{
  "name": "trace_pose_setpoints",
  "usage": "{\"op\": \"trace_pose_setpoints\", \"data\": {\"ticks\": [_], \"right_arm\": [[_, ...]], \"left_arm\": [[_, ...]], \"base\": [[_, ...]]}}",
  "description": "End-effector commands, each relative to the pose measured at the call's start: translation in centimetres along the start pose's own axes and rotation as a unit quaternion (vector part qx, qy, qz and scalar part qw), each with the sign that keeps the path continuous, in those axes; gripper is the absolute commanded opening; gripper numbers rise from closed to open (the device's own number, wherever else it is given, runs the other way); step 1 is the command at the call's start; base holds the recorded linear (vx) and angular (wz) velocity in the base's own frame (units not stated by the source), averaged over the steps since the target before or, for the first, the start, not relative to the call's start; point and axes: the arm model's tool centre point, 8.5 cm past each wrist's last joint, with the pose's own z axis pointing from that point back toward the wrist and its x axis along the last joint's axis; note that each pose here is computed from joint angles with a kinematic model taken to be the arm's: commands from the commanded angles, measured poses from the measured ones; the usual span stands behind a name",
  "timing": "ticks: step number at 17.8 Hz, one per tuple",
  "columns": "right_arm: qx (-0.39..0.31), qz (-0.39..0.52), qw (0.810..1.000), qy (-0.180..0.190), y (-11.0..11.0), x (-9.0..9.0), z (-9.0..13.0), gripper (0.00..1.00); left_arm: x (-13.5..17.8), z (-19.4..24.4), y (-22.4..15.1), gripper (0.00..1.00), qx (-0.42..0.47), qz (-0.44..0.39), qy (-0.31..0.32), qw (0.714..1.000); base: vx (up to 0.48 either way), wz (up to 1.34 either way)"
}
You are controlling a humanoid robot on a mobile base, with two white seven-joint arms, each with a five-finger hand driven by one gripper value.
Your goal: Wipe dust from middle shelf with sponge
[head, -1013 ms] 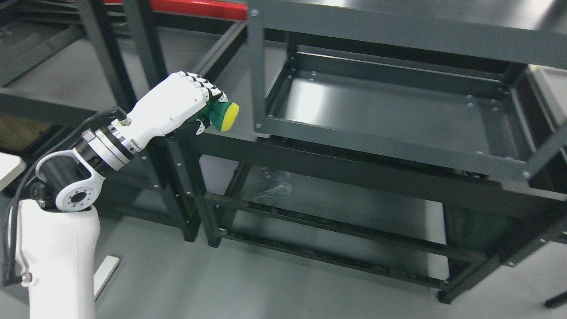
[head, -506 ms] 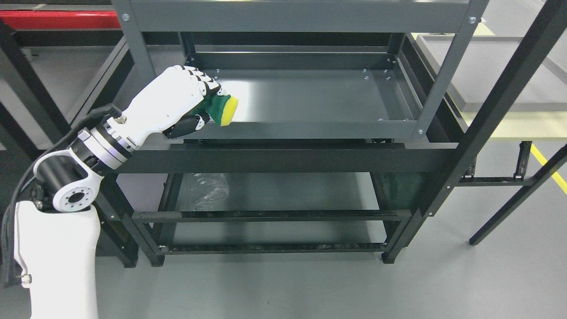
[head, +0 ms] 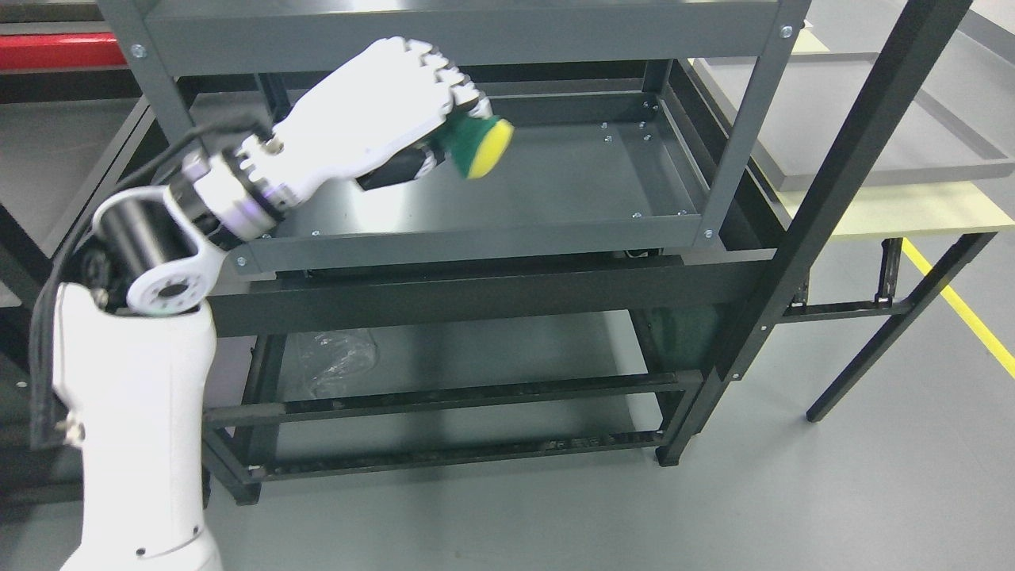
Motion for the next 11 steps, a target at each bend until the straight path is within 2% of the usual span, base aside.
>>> {"op": "trace_pose_setpoints", "data": {"ticks": [1, 5, 8, 11], "right_arm": [[-0.01, 0.002, 1.0, 0.026, -1.0, 0.2, -0.1, 1.0], [-0.01, 0.002, 1.0, 0.025, -1.0, 0.2, -0.1, 1.0], [-0.01, 0.002, 1.0, 0.025, -1.0, 0.2, -0.1, 1.0], [-0.01, 0.002, 1.0, 0.025, -1.0, 0.2, -0.1, 1.0]], "left_arm": [[5.4, -10.7, 4.9, 0.0, -0.02, -0.079, -0.142, 0.987], [3.3, -13.8, 4.8, 0.0, -0.092, -0.12, -0.127, 0.98], [1.5, -15.2, 2.5, 0.0, -0.171, -0.142, -0.108, 0.969], [1.6, -15.7, 0.2, 0.0, -0.216, -0.149, -0.115, 0.958]], "base": [[0.044, -0.11], [0.033, -0.05], [0.029, -0.02], [0.038, -0.01]]}}
